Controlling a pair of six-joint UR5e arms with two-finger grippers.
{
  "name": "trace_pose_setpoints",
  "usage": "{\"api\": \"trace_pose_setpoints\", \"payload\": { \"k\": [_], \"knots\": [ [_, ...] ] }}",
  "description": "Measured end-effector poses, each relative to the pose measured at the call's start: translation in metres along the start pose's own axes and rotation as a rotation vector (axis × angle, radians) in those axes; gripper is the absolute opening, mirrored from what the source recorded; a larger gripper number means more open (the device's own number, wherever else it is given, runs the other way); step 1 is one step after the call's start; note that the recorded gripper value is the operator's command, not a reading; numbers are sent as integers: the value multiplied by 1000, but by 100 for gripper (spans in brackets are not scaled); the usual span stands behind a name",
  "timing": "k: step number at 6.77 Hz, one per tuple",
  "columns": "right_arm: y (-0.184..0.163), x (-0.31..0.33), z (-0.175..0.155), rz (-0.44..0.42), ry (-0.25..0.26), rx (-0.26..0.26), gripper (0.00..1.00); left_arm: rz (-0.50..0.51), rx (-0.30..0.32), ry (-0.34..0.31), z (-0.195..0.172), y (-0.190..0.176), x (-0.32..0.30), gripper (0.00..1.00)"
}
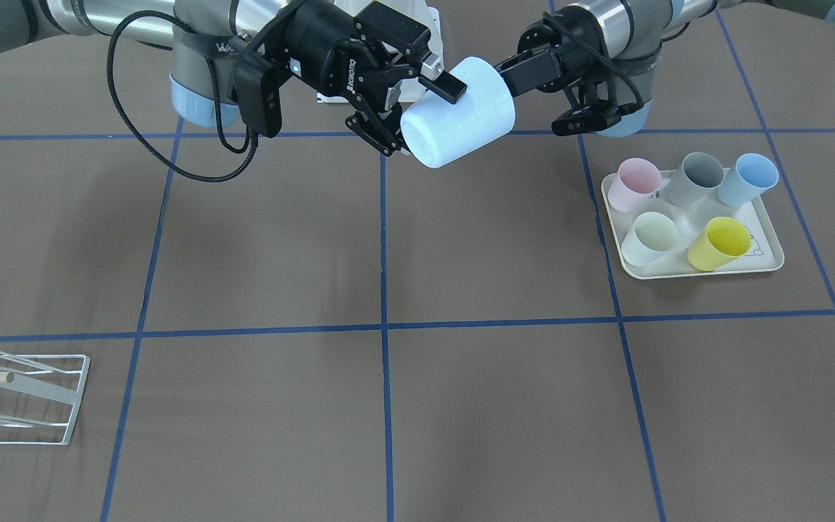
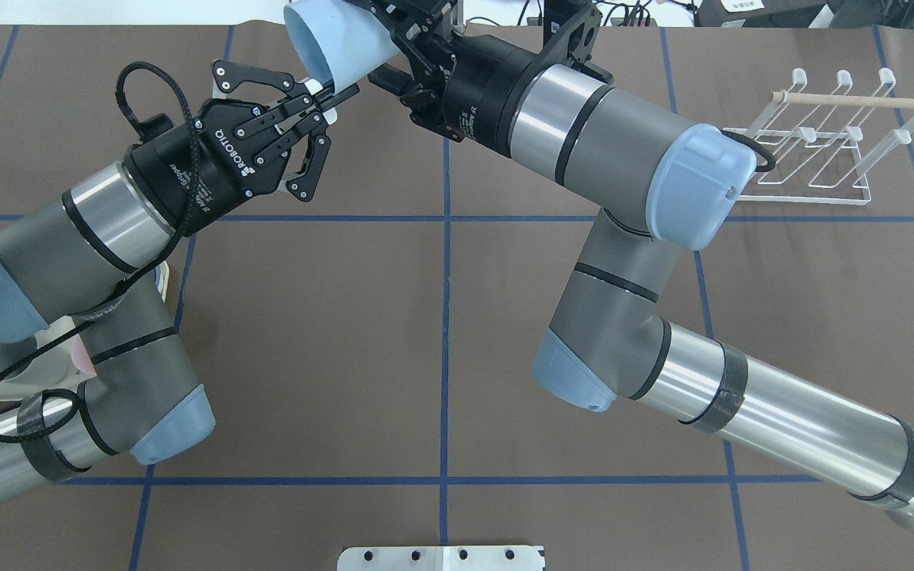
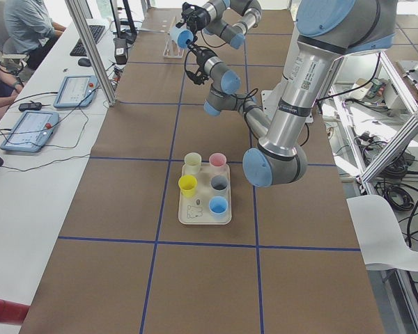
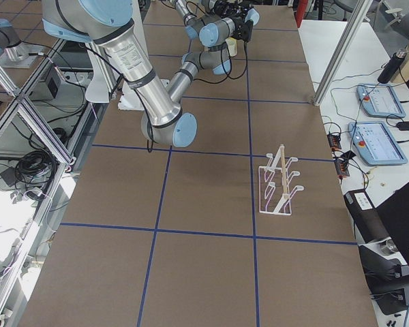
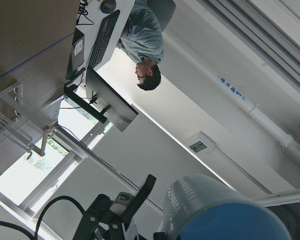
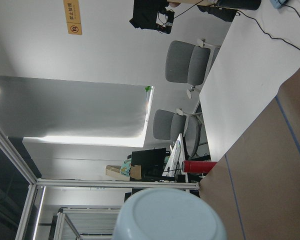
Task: Transfer IKEA cup to right arm and place on rack
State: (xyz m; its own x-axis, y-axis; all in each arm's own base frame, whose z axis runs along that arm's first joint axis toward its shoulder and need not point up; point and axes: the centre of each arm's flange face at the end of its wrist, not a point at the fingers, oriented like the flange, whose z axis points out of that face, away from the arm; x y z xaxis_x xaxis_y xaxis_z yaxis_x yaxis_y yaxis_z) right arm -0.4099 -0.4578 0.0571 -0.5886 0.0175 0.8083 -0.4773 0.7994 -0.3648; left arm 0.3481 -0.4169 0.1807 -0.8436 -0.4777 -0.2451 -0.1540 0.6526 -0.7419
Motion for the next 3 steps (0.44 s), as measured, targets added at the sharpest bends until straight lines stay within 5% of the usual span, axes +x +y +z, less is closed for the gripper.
{"api": "trace_pose_setpoints", "payload": {
  "k": [1, 2, 3],
  "knots": [
    [0, 0, 0, 1, 0, 0, 40, -1, -1, -1, 0, 1, -1, 0],
    [0, 0, 0, 1, 0, 0, 0, 0, -2, -3, 0, 1, -2, 22],
    [0, 0, 0, 0, 1, -1, 0, 2, -3, -4, -1, 1, -2, 99]
  ]
}}
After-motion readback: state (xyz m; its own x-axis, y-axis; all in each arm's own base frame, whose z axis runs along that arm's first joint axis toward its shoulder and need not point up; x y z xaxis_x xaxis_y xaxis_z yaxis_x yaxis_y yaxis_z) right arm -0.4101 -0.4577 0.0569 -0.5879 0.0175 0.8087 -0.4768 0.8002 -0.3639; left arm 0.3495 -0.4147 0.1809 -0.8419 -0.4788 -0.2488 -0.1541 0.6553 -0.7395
